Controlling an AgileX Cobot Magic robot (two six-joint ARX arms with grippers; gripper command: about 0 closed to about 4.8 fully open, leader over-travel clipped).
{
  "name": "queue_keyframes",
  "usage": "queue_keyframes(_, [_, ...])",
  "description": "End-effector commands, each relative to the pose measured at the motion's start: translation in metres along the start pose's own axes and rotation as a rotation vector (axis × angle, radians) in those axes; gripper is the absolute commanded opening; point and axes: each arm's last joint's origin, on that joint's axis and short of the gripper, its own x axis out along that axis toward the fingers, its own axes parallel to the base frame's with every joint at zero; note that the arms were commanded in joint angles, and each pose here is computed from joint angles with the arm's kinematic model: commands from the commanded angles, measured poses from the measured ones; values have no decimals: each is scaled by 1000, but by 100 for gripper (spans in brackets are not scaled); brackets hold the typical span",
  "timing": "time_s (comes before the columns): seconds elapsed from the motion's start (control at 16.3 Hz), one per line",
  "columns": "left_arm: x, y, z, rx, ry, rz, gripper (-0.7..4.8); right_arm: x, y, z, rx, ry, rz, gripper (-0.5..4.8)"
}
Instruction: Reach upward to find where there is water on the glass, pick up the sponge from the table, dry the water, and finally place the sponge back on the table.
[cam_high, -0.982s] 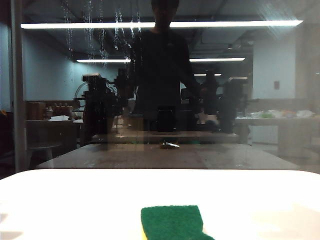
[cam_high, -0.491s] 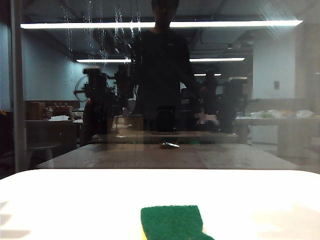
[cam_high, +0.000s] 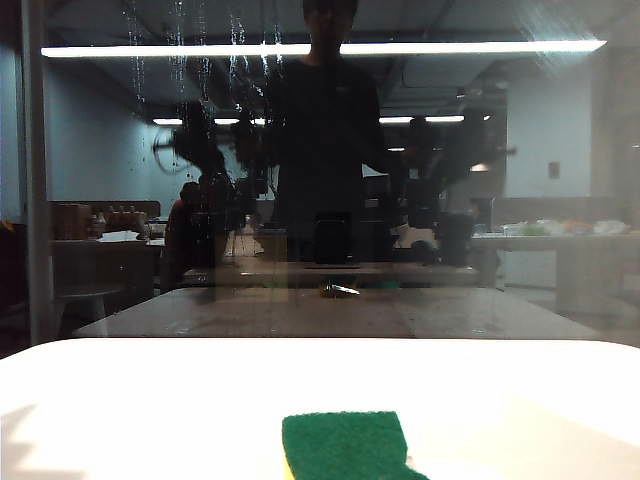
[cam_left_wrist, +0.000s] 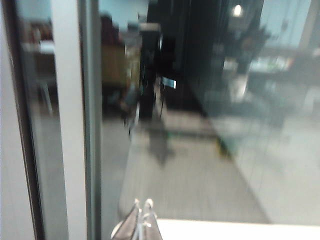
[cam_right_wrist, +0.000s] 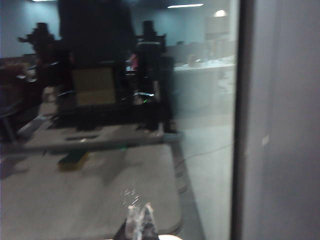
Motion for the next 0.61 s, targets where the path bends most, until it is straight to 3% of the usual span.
queue_keyframes(0.06, [-1, -2, 46, 2, -51, 15, -5, -7, 3, 43, 2, -8, -14, -6])
queue_keyframes(0.31, [22, -7, 132, 3, -100, 10, -6, 2, 10, 129, 4, -33, -11, -6])
queue_keyframes(0.37, [31, -8, 159, 4, -115, 10, -6, 11, 13, 164, 4, -42, -10, -6])
queue_keyframes(0.61, [71, -11, 219, 9, -151, -35, -6, 47, 18, 245, 4, -74, 1, -6])
